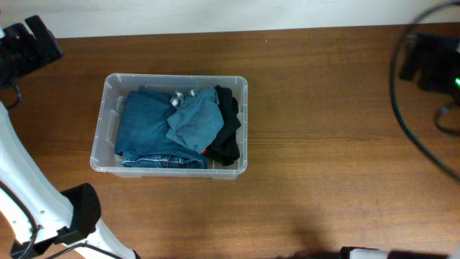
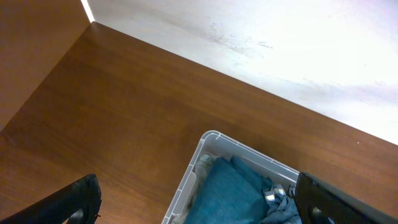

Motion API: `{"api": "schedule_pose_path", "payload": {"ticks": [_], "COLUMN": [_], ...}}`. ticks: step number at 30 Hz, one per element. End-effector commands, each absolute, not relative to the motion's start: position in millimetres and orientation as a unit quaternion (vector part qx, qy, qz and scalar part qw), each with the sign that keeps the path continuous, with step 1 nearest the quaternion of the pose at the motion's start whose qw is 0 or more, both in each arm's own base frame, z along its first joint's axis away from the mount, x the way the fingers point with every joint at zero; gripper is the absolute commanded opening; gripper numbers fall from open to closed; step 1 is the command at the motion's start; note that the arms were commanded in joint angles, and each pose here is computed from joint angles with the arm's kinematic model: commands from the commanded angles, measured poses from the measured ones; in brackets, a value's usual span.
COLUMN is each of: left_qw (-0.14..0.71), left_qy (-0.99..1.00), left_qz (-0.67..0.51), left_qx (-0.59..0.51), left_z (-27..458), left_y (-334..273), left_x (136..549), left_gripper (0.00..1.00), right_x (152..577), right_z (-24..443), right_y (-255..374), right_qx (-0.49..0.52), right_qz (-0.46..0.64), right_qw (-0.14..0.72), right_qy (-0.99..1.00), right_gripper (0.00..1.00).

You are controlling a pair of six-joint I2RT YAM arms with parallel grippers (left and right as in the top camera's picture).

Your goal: Pack container

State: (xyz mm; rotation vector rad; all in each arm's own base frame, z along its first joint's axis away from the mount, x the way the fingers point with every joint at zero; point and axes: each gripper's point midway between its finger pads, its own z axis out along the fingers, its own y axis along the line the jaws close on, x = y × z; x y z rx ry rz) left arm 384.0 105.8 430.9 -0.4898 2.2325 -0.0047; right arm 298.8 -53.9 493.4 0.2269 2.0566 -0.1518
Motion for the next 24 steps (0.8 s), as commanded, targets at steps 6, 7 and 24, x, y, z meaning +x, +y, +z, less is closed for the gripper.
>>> {"api": "schedule_pose_path", "payload": {"ticks": [6,7,24], "left_qw": [0.416,0.416,0.416], "left_qy": [0.889,0.889,0.889], "left_qz": [-0.001,-0.001,-0.001], "left_qx": [-0.191,-0.191,-0.191], "left_z": [430.8,430.8,430.8], "left_y": [104.9,104.9,104.9], "left_x": [385.1,385.1,385.1], "left_gripper": [0.99,0.99,0.99], "right_x": [253.7,250.6,226.6], "right_z": [482.8,469.1,170.3], "right_y": [-50.5,-50.1,-36.7], "right_qx": [0.069,0.069,0.136], "right_qz": [-0.082,-0.082,-0.004], "right_qw": [0.537,0.534,0.543], "right_qy": [0.837,0.839,0.829], "right_gripper": [0.98,0.98,0.98]}}
